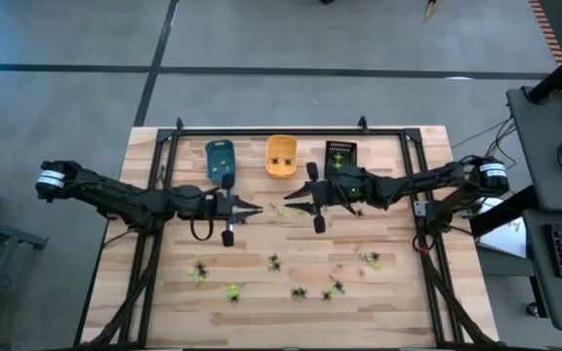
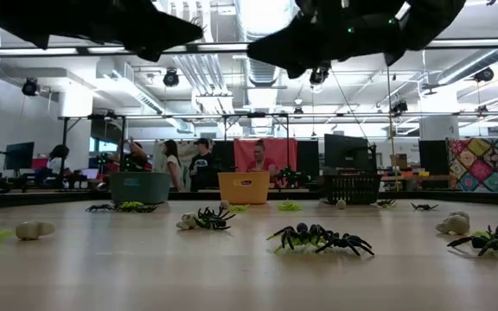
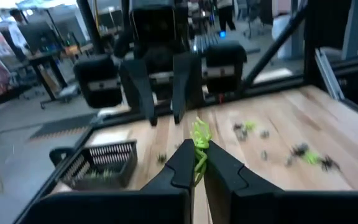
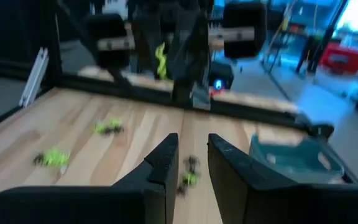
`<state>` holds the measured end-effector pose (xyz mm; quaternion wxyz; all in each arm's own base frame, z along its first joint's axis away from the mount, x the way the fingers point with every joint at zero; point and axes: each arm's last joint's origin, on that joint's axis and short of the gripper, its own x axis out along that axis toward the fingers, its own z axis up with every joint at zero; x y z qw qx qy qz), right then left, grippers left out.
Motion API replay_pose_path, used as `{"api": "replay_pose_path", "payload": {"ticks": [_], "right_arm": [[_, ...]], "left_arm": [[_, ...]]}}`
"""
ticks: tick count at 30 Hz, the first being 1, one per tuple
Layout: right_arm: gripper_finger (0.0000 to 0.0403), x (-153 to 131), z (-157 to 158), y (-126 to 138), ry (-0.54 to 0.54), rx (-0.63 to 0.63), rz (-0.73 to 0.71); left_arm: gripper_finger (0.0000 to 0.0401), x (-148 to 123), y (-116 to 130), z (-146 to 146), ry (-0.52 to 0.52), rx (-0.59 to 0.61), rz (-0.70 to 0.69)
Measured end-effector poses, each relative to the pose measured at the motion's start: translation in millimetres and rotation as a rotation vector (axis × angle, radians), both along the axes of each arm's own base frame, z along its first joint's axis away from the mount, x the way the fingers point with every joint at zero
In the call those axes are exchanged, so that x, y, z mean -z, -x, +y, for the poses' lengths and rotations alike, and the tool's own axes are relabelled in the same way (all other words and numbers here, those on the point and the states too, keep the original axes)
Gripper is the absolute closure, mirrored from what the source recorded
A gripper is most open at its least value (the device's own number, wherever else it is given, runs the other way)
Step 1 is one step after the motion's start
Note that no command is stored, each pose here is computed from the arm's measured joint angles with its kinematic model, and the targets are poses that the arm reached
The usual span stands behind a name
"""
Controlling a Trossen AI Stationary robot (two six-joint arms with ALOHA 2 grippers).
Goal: Sort Halloween decoration
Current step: Put the green spider toy into the black bin
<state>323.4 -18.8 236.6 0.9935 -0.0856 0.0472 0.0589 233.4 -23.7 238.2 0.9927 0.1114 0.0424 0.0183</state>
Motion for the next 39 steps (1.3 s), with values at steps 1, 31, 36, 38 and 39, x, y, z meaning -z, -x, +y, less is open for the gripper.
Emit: {"api": "replay_pose_path", "payload": {"ticks": [1, 31, 36, 38, 39], "right_arm": [[0.0326, 0.9, 0.8, -2.5, 0.004, -0.004, -0.026], [0.0252, 5.7, 10.3, -13.9, -0.028, -0.105, -0.135], [0.0272, 5.5, 11.3, -13.9, -0.011, -0.109, -0.139], [0.0281, 4.7, 11.3, -13.6, -0.011, -0.109, -0.143], [0.0284, 4.0, 11.5, -13.3, -0.01, -0.109, -0.145]], "left_arm": [[0.04, 1.2, -2.1, -0.3, 0.001, 0.0, -0.008], [0.0397, 17.9, -59.2, -0.5, -0.048, -0.029, -0.011], [0.0397, 17.9, -59.4, 1.3, -0.049, -0.036, -0.01], [0.0397, 18.2, -59.3, 2.9, -0.051, -0.056, -0.009], [0.0397, 18.0, -59.5, 4.4, -0.052, -0.065, -0.008]]}}
